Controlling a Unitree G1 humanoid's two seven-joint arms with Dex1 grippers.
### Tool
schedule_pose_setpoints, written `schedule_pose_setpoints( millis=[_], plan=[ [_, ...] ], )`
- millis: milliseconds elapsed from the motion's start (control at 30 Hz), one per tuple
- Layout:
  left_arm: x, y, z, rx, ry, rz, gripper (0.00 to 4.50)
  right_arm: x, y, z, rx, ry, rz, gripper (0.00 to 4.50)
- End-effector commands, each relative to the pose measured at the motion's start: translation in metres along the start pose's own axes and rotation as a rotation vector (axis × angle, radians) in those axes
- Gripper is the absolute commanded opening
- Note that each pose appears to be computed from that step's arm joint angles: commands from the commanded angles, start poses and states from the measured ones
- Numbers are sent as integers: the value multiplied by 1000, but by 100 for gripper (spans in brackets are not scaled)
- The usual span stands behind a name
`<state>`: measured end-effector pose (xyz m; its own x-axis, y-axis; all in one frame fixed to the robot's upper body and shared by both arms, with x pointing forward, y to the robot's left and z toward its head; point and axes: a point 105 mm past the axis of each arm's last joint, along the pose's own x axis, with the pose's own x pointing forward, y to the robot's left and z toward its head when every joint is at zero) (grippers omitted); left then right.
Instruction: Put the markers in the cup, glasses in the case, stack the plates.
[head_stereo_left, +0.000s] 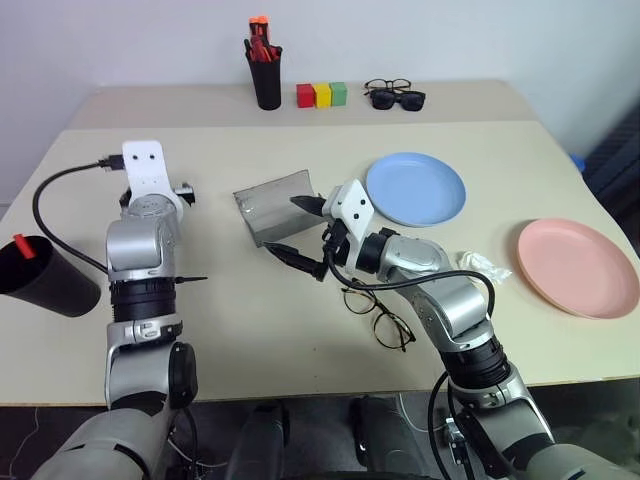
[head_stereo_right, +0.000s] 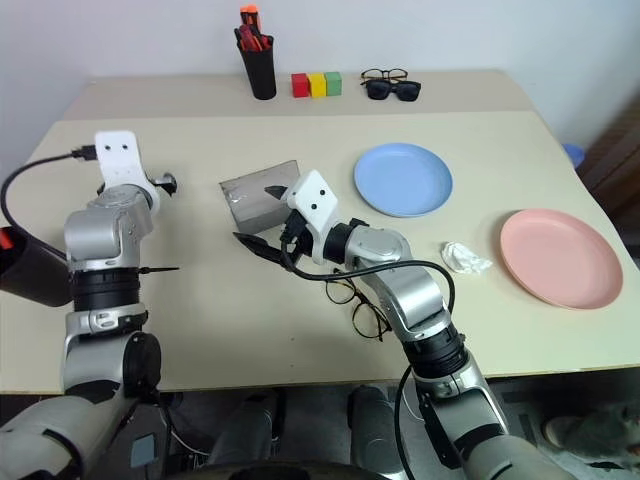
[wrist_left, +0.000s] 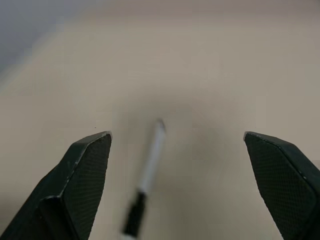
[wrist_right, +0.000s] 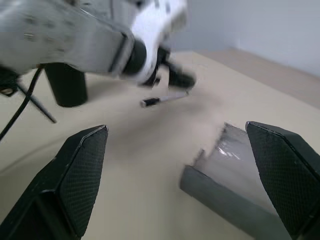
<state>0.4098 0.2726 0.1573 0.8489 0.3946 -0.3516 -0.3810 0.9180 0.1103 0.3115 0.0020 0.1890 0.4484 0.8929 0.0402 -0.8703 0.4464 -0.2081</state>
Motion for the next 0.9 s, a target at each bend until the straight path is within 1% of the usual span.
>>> schedule_pose_setpoints(
  millis=[33,100,133,200,367,400,433,467,500,533,567,633,667,700,733,800,833,900],
  plan=[
    [14,20,-1,-97,69,28,447,-2,1,12,-28,-41,-10,450],
    [21,25,-8,-94,103,47,447,-3,1,12,-29,-41,-18,450],
    [24,27,-9,-89,111,51,423,-3,1,12,-30,-40,-21,450],
    [27,30,-12,-93,130,51,360,-3,0,12,-30,-41,-26,450],
    [28,30,-12,-95,127,56,100,-4,1,11,-30,-40,-29,450],
    [27,29,-10,-98,115,53,46,-3,1,11,-30,-40,-28,450],
    [27,28,-5,-102,72,42,7,-3,1,11,-30,-39,-27,450],
    [23,27,15,-69,-55,40,7,-3,1,11,-30,-40,-25,450],
    [18,26,29,-42,-147,35,7,-2,1,11,-30,-40,-23,450],
    [12,22,46,-62,-244,10,7,-2,1,11,-31,-40,-21,450],
    [0,20,68,-95,-373,-8,7,-2,1,11,-31,-40,-18,450],
    [-37,26,110,-169,-654,-30,7,-2,1,11,-34,-40,-13,450],
    [-55,35,121,-162,-762,2,7,-1,2,11,-36,-40,-11,450],
    [-78,52,129,-130,-872,89,7,-1,1,12,-37,-41,-10,450],
    [-94,63,132,-104,-939,152,7,-1,1,12,-37,-41,-9,450],
    [-127,94,122,-22,-1019,332,7,-1,2,12,-39,-41,-4,450],
    [-139,107,111,-26,-1025,382,7,-1,2,12,-38,-43,1,450],
    [-156,124,86,51,-1014,437,7,-1,7,20,-1,-85,40,450]
  ],
)
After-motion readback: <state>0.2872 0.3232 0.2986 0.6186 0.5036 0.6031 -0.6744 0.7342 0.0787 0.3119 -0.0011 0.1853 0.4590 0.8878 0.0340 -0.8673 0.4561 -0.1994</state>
